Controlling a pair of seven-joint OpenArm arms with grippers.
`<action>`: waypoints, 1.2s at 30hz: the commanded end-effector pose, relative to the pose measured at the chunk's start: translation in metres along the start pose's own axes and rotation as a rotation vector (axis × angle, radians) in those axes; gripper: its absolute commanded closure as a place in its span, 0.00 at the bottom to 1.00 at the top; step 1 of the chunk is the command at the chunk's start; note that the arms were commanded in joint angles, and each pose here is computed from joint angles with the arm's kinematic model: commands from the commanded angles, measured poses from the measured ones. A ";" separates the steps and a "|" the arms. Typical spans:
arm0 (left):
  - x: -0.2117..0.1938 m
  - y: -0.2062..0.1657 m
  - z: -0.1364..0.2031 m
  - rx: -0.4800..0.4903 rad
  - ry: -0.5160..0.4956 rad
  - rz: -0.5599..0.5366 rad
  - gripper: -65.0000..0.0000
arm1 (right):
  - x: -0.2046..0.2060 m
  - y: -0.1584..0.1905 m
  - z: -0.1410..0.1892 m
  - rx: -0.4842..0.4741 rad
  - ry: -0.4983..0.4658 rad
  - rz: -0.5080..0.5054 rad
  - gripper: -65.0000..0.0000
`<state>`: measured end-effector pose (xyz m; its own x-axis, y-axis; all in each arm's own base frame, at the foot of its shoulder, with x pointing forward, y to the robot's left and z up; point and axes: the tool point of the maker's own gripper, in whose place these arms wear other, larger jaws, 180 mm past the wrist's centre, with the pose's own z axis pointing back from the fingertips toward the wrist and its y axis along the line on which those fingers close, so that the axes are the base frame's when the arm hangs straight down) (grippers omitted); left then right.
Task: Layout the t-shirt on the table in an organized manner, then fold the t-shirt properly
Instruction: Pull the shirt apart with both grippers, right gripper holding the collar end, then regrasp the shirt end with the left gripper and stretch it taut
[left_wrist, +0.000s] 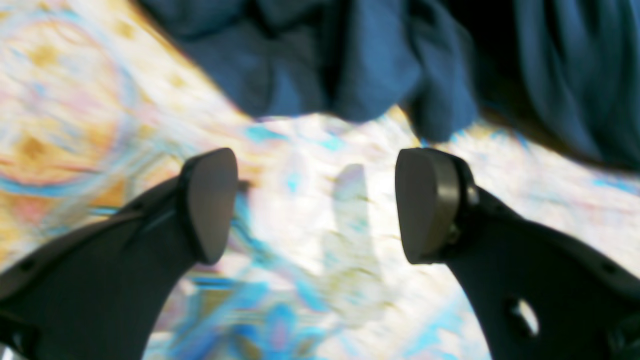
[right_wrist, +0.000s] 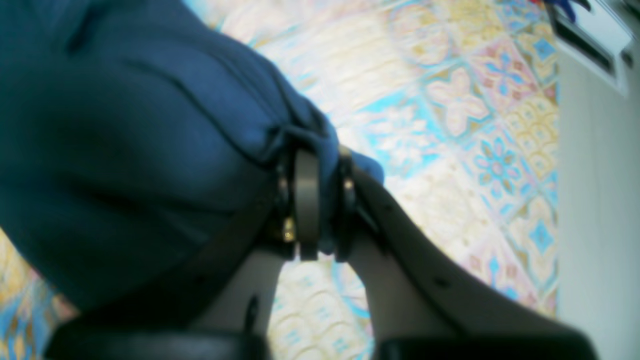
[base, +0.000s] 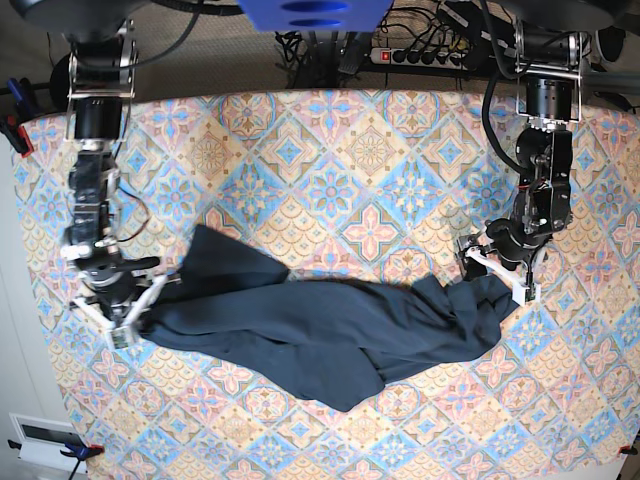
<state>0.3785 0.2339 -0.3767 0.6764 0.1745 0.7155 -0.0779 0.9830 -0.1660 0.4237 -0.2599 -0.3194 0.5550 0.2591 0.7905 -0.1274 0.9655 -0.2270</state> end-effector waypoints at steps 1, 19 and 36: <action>0.022 0.002 0.004 0.015 -0.060 -0.034 0.26 | 0.001 -0.019 -0.002 -0.036 0.009 -0.018 0.99; 0.004 -0.072 -0.061 0.034 -0.072 -0.477 0.24 | 0.018 -0.037 -0.011 -0.061 0.004 -0.052 0.99; 0.181 -0.079 0.091 -0.297 -0.454 -0.088 1.00 | 0.017 -0.059 0.009 -0.109 -0.008 0.018 0.99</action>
<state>0.4377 0.1914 -0.1894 0.3255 0.1639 0.9312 0.2113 0.9474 -0.2406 0.4217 -0.3096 -0.3146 0.6115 0.2617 0.7467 -0.0619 0.9567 -0.2846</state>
